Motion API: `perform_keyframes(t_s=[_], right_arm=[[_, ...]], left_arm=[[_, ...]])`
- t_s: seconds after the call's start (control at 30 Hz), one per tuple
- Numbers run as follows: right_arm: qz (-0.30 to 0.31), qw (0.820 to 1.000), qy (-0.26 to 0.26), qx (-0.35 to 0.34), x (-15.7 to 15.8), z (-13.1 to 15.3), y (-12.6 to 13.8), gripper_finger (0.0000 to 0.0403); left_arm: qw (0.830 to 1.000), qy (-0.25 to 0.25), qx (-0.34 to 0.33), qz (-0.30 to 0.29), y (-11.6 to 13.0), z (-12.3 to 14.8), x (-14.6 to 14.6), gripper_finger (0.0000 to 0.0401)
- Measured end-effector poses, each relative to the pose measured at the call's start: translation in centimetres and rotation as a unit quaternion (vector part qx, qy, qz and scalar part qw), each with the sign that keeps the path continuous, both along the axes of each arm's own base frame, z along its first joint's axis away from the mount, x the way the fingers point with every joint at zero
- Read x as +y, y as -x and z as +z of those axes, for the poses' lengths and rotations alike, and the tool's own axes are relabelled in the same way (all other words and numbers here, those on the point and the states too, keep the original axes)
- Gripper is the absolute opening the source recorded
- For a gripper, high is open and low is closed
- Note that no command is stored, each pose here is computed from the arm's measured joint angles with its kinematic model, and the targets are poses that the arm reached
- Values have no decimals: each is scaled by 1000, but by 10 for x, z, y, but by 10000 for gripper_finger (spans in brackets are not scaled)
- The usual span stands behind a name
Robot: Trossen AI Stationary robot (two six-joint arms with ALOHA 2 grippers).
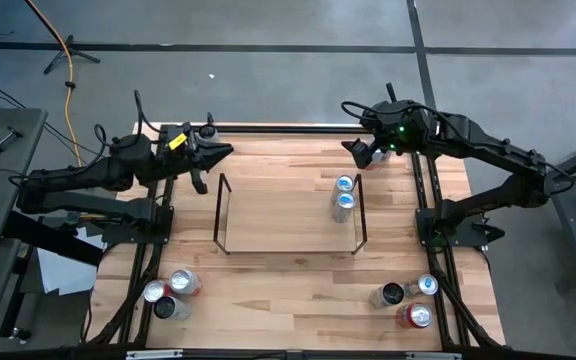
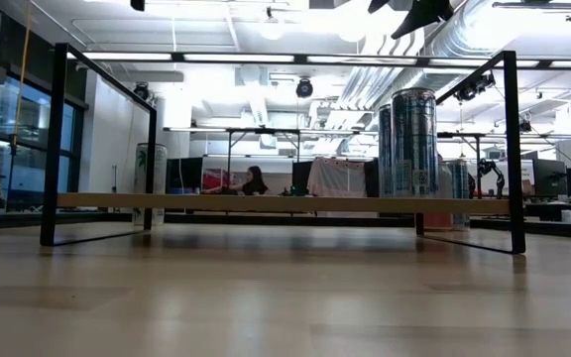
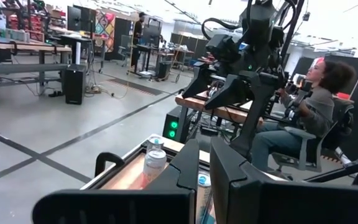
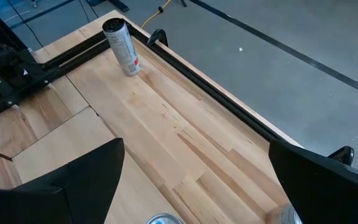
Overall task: Place canned beverage on shelf
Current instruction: Put the blue soda can aligned with the other blue soda can on the shelf
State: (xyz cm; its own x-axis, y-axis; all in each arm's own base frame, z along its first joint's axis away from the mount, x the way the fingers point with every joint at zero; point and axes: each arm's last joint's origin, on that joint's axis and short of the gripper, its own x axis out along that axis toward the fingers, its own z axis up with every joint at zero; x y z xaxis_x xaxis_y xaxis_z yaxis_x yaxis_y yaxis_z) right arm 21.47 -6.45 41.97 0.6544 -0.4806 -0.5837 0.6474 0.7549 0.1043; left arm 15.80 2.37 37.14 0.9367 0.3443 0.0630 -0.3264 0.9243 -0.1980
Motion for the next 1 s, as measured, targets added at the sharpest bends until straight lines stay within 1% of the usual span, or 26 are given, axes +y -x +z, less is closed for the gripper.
perform_keyframes(t_s=[0.13,0.23,0.33,0.57,0.67,0.83,1.0], right_arm=[[-2,1000,-2,-2,0,0,0,387],[-2,1000,-3,-2,0,0,0,387],[-4,1000,-13,-8,0,0,0,387],[5,1000,-23,-11,1,0,-1,387],[11,1000,-27,-12,1,0,-1,387],[21,999,-35,-14,2,0,-1,387],[21,999,-35,-14,2,0,-1,387]], left_arm=[[1000,-9,4,17,0,0,1,4],[999,-3,2,43,1,0,2,21],[998,-2,4,62,1,0,3,53],[998,-5,5,64,1,0,3,136],[997,-4,5,77,2,0,4,171],[995,16,-7,98,4,0,5,229],[995,18,-7,103,4,0,5,265]])
